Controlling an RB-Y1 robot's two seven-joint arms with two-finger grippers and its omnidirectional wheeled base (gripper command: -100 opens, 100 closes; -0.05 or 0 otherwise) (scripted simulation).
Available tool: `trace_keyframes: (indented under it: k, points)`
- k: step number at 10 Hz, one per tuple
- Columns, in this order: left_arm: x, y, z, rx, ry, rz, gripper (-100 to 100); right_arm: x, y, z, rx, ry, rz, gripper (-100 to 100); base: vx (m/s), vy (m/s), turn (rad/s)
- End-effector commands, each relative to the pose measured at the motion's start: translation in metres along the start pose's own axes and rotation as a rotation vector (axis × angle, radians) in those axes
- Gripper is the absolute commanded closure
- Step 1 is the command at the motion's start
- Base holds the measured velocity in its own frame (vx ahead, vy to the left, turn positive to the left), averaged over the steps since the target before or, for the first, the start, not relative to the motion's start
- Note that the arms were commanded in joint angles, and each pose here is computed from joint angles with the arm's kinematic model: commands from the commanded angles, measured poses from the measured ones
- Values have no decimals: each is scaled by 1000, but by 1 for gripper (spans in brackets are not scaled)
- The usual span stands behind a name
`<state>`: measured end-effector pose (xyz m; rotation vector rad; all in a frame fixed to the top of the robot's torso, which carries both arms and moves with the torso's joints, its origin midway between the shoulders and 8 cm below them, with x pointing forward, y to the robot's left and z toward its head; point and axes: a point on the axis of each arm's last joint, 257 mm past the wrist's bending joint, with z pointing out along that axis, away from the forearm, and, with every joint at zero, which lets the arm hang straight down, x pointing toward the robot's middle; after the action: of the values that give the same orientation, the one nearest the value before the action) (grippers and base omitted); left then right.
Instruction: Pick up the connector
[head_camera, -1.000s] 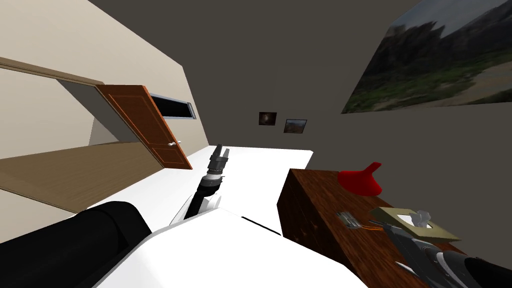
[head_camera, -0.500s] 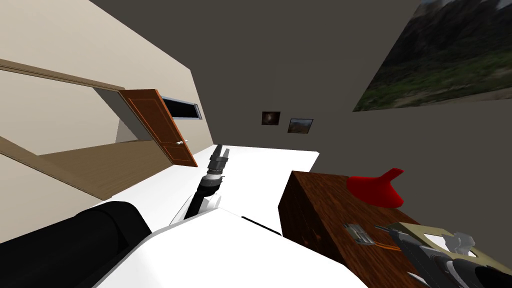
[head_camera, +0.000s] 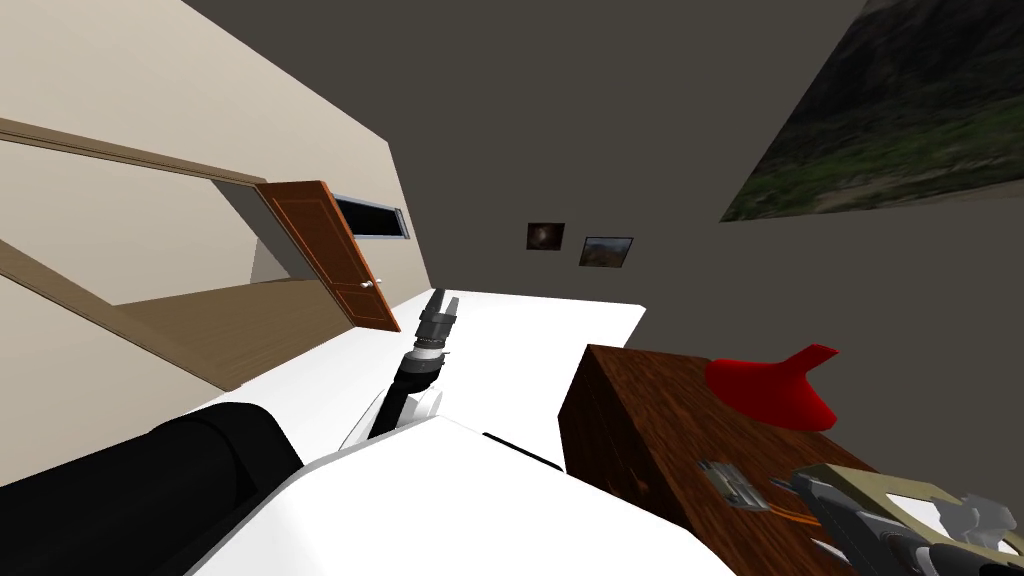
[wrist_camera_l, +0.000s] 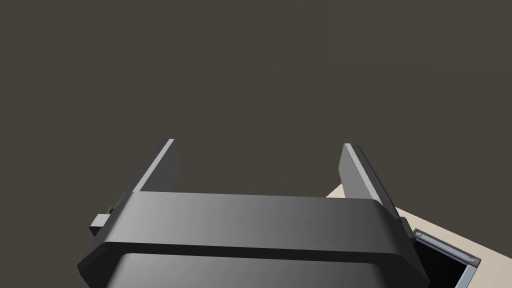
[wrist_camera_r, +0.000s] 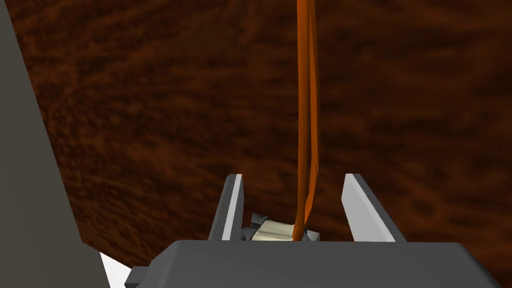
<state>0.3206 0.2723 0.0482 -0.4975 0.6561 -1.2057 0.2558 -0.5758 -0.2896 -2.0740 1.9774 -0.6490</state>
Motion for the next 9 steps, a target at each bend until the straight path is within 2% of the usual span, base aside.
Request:
trace_keyframes:
  k: [1,4,5,6,9]
  points:
    - [0,0,0,0,0,0,0,0,0,0,0,0,0,100,0,0,0]
    - [0,0,0,0,0,0,0,0,0,0,0,0,-2,100,0,0,0]
    - [0,0,0,0,0,0,0,0,0,0,0,0,-2,0,0,0,0]
    - [0,0,0,0,0,0,0,-3,-10,-3,0,-7,-13,100,-14,3,-113]
    - [0,0,0,0,0,0,0,-7,-23,-8,-2,-15,-29,100,-18,6,-86]
